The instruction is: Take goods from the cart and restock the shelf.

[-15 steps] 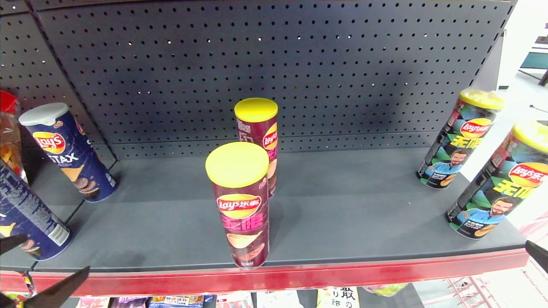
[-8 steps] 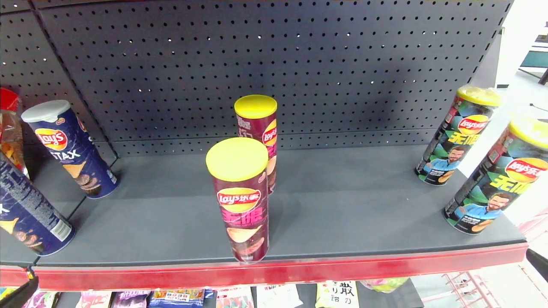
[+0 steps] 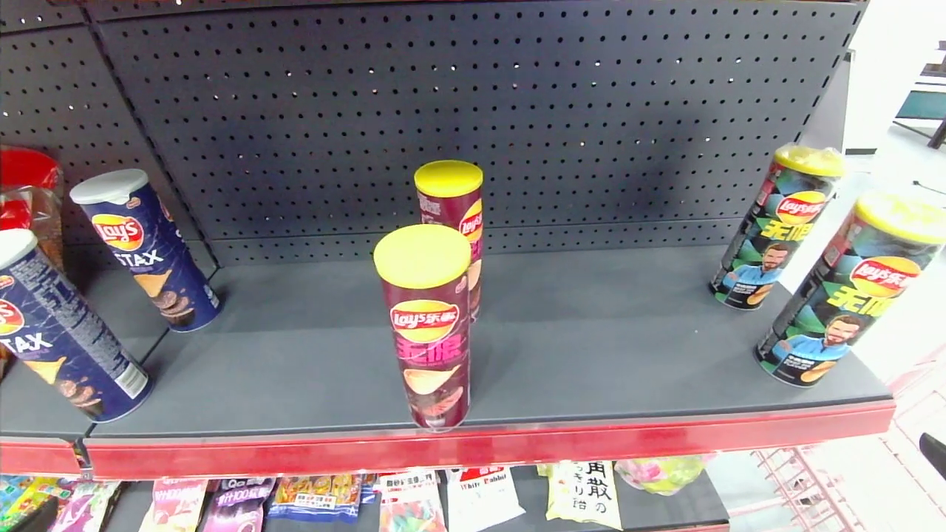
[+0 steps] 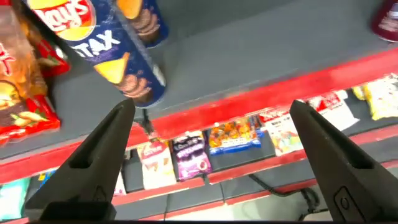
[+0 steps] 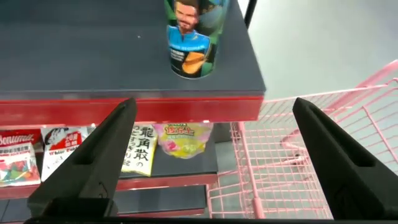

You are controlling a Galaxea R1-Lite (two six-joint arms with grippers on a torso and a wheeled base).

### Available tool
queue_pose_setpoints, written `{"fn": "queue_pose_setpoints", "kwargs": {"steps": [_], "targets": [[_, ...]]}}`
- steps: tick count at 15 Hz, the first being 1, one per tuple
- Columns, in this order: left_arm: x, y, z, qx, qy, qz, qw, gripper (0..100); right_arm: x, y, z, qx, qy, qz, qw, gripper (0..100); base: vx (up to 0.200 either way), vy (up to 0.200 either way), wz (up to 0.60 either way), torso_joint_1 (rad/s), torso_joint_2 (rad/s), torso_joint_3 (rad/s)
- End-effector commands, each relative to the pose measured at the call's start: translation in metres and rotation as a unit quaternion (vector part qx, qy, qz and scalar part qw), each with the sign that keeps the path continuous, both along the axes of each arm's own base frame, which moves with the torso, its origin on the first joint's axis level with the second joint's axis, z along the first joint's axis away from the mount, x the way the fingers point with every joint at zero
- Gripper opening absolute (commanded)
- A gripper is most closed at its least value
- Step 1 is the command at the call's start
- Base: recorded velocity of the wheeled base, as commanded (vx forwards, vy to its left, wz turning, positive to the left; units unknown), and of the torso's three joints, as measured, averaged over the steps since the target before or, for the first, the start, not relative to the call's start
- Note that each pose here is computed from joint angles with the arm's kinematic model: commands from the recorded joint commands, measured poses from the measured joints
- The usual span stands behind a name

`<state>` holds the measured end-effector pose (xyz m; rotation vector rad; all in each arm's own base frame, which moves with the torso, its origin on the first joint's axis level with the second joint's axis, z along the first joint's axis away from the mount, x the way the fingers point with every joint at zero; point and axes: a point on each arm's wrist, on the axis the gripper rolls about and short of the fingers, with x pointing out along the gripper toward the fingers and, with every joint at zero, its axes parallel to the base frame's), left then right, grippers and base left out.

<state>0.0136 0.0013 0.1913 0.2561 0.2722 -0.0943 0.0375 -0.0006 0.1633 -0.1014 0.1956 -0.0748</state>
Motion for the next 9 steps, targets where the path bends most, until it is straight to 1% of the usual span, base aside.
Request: {"fn": "queue_pose_setpoints", "kwargs": {"steps": [1, 5, 7, 8, 9], "targets": [[-0.0023, 0.0008, -0.0011, -0.002, -0.004, 0.000, 1.0000, 100, 0.0003, 0.0000, 0.0002, 0.000, 0.000, 0.001, 1.000, 100, 0.000, 0.200, 0.00, 0.007, 0.00, -0.002], [-0.0038, 0.0012, -0.0025, -0.002, -0.006, 0.000, 1.0000, 100, 0.0003, 0.0002, -0.0011, -0.006, 0.003, 0.004, 1.000, 100, 0.000, 0.200, 0.00, 0.001, 0.01, 0.001], [-0.0034, 0.0011, -0.0044, 0.000, -0.003, -0.001, 1.0000, 100, -0.0007, 0.0001, -0.0040, -0.007, 0.005, 0.004, 1.000, 100, 0.000, 0.200, 0.00, 0.005, 0.00, 0.000], [-0.0032, 0.0010, -0.0061, 0.009, -0.001, -0.003, 1.0000, 100, -0.0007, 0.0001, -0.0044, -0.007, 0.006, 0.004, 1.000, 100, 0.000, 0.000, 0.00, 0.000, 0.00, 0.000], [-0.0035, 0.0011, -0.0077, 0.020, 0.000, -0.006, 0.9998, 100, -0.0007, 0.0001, -0.0043, -0.007, 0.005, 0.004, 1.000, 100, 0.000, 0.000, 0.00, 0.000, 0.00, 0.000]]}}
